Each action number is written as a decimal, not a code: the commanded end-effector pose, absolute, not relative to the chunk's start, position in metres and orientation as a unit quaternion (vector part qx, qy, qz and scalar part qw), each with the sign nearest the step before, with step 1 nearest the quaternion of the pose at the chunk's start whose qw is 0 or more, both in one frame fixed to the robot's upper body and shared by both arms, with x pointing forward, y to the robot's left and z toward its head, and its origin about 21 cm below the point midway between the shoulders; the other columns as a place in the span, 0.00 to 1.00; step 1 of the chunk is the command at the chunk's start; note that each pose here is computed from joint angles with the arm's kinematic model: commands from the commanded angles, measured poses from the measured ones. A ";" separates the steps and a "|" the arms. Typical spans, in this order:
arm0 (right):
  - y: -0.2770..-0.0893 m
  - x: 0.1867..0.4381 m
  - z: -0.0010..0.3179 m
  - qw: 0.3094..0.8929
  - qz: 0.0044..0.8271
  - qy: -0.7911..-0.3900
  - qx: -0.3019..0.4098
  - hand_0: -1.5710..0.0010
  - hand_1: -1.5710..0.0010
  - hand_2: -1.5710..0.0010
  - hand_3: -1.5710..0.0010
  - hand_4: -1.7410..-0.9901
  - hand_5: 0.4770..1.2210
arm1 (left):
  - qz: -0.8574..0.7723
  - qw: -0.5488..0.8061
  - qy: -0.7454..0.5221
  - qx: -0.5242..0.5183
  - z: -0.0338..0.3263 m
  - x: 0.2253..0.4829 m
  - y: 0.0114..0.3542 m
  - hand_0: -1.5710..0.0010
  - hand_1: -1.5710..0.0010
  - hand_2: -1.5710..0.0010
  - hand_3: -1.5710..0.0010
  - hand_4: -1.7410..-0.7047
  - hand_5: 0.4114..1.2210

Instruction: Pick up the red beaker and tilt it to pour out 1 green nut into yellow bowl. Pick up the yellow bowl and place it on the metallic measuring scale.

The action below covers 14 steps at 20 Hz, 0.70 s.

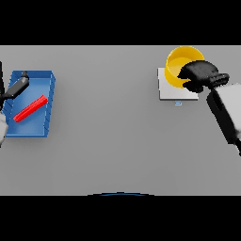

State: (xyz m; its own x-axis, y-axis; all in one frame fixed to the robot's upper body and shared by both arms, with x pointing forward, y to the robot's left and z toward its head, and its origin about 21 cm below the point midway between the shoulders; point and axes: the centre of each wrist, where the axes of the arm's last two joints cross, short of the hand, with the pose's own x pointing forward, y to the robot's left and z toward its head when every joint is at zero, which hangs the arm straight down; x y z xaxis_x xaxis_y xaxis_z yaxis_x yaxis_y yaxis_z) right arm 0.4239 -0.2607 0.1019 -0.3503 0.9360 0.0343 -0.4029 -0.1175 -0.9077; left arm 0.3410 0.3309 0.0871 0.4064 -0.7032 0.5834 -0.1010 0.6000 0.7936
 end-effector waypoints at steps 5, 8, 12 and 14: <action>-0.266 0.426 0.086 0.500 0.678 -0.461 -0.279 0.00 0.00 0.13 0.15 0.00 1.00 | -0.203 0.740 -0.501 0.400 0.086 0.342 0.330 1.00 1.00 1.00 1.00 0.98 0.33; -0.265 0.429 0.082 0.505 0.673 -0.468 -0.270 0.01 0.00 0.15 0.09 0.00 1.00 | -0.210 0.734 -0.502 0.407 0.087 0.342 0.331 1.00 1.00 1.00 1.00 0.98 0.32; -0.259 0.429 0.078 0.514 0.670 -0.464 -0.267 0.06 0.06 0.10 0.21 0.01 1.00 | -0.207 0.736 -0.502 0.404 0.086 0.344 0.330 1.00 1.00 1.00 1.00 0.98 0.32; -0.260 0.428 0.080 0.514 0.670 -0.469 -0.262 0.08 0.15 0.18 0.37 0.07 1.00 | -0.208 0.737 -0.501 0.403 0.082 0.346 0.329 1.00 1.00 1.00 1.00 0.98 0.32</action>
